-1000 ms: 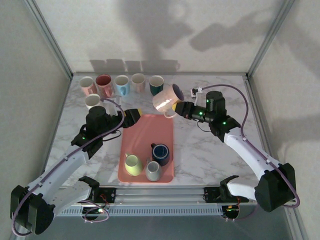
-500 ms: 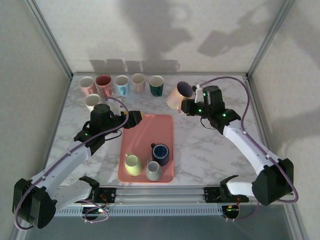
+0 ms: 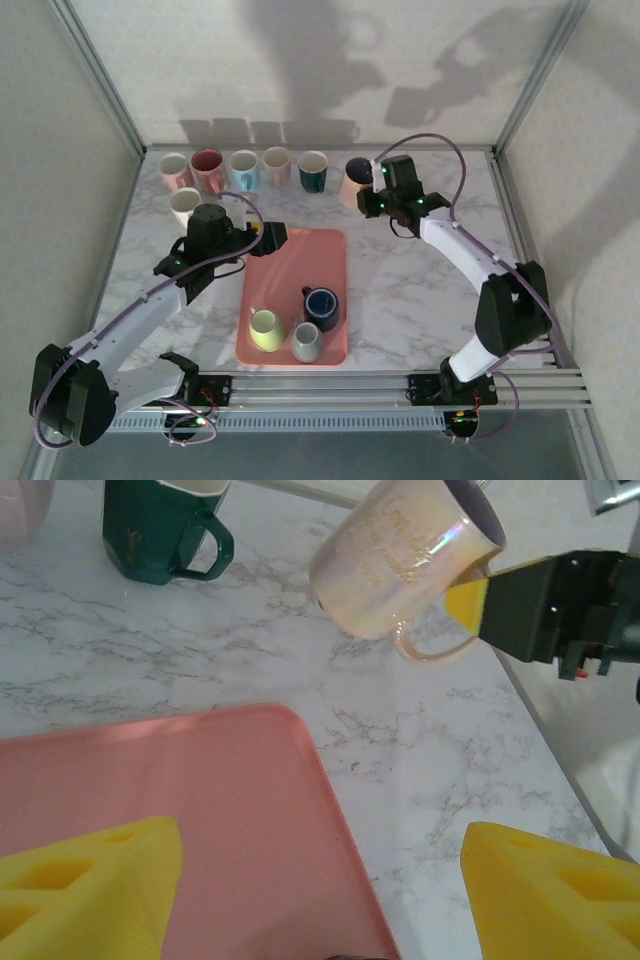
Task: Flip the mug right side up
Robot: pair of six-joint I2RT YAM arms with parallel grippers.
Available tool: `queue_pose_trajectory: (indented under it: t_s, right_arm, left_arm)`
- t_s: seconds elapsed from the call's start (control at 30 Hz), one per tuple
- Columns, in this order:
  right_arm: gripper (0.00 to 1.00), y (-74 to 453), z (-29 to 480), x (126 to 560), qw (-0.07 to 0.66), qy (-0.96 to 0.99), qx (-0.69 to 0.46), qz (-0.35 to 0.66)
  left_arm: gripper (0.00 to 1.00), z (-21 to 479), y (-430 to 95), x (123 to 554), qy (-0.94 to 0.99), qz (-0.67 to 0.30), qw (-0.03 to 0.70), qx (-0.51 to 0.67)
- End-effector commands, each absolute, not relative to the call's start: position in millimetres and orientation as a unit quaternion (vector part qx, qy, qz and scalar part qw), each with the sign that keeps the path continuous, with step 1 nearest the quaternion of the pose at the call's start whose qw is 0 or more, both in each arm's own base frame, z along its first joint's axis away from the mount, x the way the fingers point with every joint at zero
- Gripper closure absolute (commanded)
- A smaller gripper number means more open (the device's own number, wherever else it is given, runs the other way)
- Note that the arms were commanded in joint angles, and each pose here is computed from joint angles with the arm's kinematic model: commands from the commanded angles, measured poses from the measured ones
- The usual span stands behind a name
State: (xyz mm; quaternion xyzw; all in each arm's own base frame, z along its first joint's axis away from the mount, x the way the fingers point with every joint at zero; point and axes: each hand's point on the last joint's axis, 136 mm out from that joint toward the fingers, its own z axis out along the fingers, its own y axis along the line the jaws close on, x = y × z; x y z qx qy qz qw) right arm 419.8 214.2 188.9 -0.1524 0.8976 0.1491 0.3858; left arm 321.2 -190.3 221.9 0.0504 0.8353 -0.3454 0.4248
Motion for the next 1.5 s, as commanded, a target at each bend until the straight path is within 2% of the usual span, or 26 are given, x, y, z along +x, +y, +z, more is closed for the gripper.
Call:
queue_pose_trajectory:
  t_s: [0.0,0.43,0.97,1.07,1.17,1.3,1.47]
  right_arm:
    - [1.00,222.8,245.1,462.2,0.485,0.848,-0.153,0.145]
    - [1.00,238.9,198.8,527.2,0.480,0.855,-0.151,0.125]
    - [0.99,248.1,158.6,567.0,0.493,0.848,-0.162,0.103]
    - [0.90,247.1,153.4,569.0,0.493,0.849,-0.160,0.100]
    - [0.67,244.9,150.6,567.3,0.489,0.853,-0.158,0.096]
    - [0.49,241.6,152.9,559.1,0.482,0.857,-0.156,0.096]
    - [0.44,230.7,176.2,531.7,0.468,0.866,-0.145,0.105]
  left_arm:
    - [0.27,234.0,-189.9,332.7,0.827,-0.338,0.445,0.063]
    - [0.25,224.0,-201.9,350.1,0.836,-0.324,0.432,0.103]
    - [0.26,220.3,-202.2,350.6,0.831,-0.307,0.442,0.137]
    - [0.25,219.3,-199.0,349.8,0.834,-0.300,0.443,0.132]
    - [0.26,218.5,-196.4,348.5,0.837,-0.296,0.442,0.126]
    - [0.26,221.7,-193.6,345.2,0.837,-0.296,0.445,0.122]
    - [0.25,231.6,-191.1,336.8,0.831,-0.301,0.451,0.121]
